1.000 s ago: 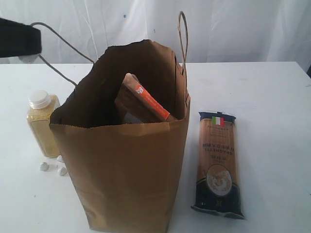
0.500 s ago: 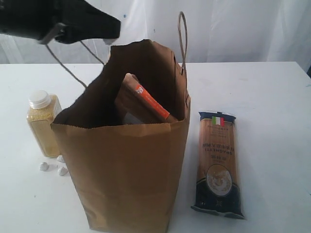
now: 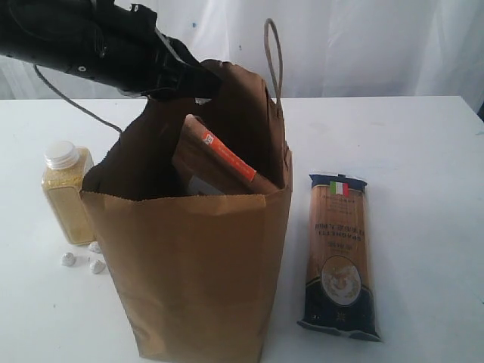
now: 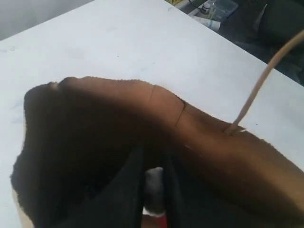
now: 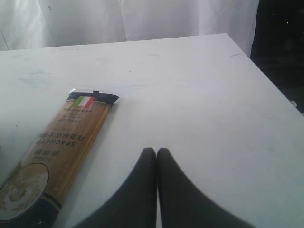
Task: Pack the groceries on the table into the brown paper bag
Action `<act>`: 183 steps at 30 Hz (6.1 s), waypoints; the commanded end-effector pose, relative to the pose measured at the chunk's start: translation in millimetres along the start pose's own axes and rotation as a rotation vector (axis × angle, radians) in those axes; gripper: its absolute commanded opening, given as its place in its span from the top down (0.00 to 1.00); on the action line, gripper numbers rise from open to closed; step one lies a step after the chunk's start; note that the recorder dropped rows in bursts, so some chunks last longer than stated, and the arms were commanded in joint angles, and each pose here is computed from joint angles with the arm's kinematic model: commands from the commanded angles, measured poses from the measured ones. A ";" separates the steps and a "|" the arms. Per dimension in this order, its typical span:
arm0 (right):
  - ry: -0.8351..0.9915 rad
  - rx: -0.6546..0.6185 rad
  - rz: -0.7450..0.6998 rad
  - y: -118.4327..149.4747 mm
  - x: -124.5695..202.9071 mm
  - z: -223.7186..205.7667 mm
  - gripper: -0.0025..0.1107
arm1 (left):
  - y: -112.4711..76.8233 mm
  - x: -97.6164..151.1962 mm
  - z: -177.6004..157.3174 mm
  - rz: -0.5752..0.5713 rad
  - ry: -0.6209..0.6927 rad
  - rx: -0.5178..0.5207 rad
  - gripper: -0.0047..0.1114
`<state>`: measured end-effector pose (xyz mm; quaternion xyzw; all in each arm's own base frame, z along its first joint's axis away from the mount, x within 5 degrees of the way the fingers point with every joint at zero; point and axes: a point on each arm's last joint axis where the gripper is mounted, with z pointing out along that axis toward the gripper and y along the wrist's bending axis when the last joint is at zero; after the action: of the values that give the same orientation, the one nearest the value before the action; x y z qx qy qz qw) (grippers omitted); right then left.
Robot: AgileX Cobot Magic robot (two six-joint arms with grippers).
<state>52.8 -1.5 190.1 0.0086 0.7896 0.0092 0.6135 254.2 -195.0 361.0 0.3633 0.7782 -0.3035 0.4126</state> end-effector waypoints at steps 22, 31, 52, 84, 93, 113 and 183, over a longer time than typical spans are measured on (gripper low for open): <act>-0.010 0.004 -0.011 -0.2 -0.2 -0.3 0.98 | -74.2 -19.1 -122.1 0.176 -0.180 0.111 0.55; -0.010 0.004 -0.011 -0.2 -0.2 -0.3 0.98 | -93.5 4.7 -178.4 0.114 -0.092 -0.006 0.55; -0.010 0.004 -0.011 -0.2 -0.2 -0.3 0.98 | -49.5 182.7 -145.0 -0.401 0.186 -0.437 0.50; -0.010 0.004 -0.011 -0.2 -0.2 -0.3 0.98 | 63.2 218.5 -23.9 -0.515 0.369 -0.739 0.35; -0.010 0.004 -0.011 -0.2 -0.2 -0.3 0.98 | 82.3 222.7 -9.4 -0.543 0.393 -0.746 0.35; -0.010 0.004 -0.011 -0.2 -0.2 -0.3 0.98 | 113.0 250.3 3.2 -0.565 0.441 -0.735 0.49; -0.010 0.004 -0.011 -0.2 -0.2 -0.3 0.98 | -60.3 116.1 -161.3 -0.351 -0.440 -0.312 0.96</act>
<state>52.8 -1.5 190.1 0.0086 0.7896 0.0092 0.6135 97.9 -66.1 333.9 0.0735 0.7733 -0.2916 0.5581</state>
